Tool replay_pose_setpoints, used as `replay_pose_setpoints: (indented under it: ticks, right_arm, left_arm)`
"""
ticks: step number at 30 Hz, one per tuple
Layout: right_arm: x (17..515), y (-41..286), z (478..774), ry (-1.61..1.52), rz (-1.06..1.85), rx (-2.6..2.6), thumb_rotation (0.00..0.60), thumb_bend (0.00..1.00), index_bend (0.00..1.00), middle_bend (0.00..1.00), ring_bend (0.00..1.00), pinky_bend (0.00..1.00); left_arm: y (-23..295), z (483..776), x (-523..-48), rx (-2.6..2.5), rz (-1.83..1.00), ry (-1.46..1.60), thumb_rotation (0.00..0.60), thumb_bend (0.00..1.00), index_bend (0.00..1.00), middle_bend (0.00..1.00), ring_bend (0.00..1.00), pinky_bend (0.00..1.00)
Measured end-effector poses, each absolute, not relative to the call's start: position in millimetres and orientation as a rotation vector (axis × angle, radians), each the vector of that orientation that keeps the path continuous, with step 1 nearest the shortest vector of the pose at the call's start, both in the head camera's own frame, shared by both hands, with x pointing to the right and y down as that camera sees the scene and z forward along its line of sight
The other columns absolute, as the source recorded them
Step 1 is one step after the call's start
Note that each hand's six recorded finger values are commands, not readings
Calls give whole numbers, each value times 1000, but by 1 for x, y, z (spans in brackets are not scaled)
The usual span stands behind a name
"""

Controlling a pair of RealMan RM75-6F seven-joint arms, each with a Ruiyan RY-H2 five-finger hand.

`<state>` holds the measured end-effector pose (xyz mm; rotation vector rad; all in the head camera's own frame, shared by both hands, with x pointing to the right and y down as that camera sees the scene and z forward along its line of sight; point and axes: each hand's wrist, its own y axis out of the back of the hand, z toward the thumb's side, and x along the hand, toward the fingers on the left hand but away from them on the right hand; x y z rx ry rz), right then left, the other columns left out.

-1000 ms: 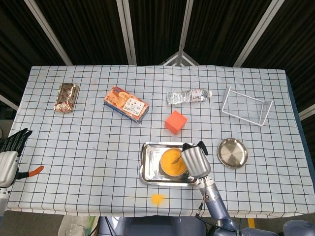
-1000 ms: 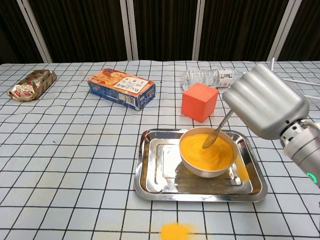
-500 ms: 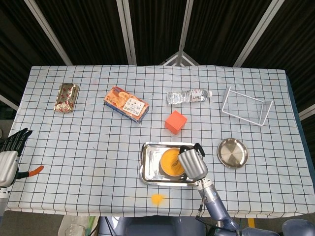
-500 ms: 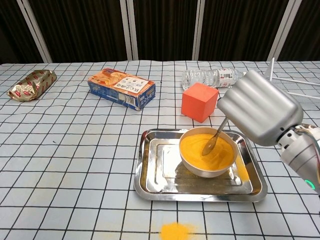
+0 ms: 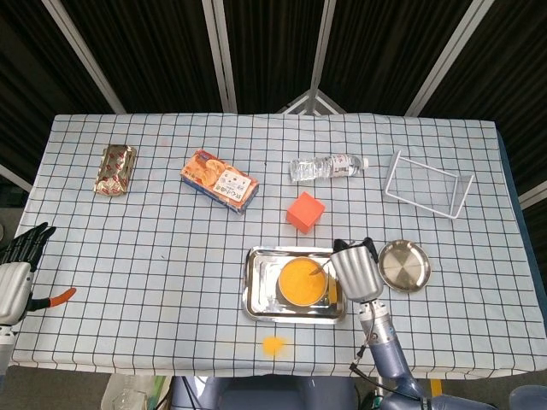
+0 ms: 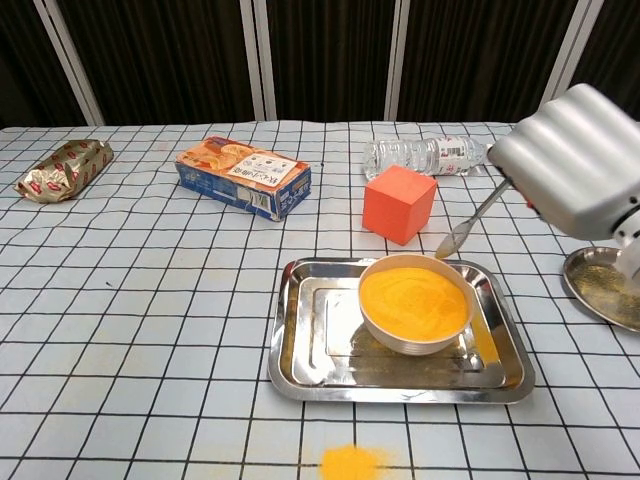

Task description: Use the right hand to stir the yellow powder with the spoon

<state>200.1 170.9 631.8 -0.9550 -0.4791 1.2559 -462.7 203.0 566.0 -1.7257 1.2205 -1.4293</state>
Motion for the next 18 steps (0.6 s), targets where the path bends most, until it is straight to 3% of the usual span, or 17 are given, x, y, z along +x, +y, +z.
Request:
replay_pose_setpoints:
  ticks: [18]
  right_arm:
    - [338,173,669,-440,1575,-880,600,736,877,997,1000,828]
  left_arm:
    - [203,566,-463,-1714,-1434,1216,600,0,0,0,0,0]
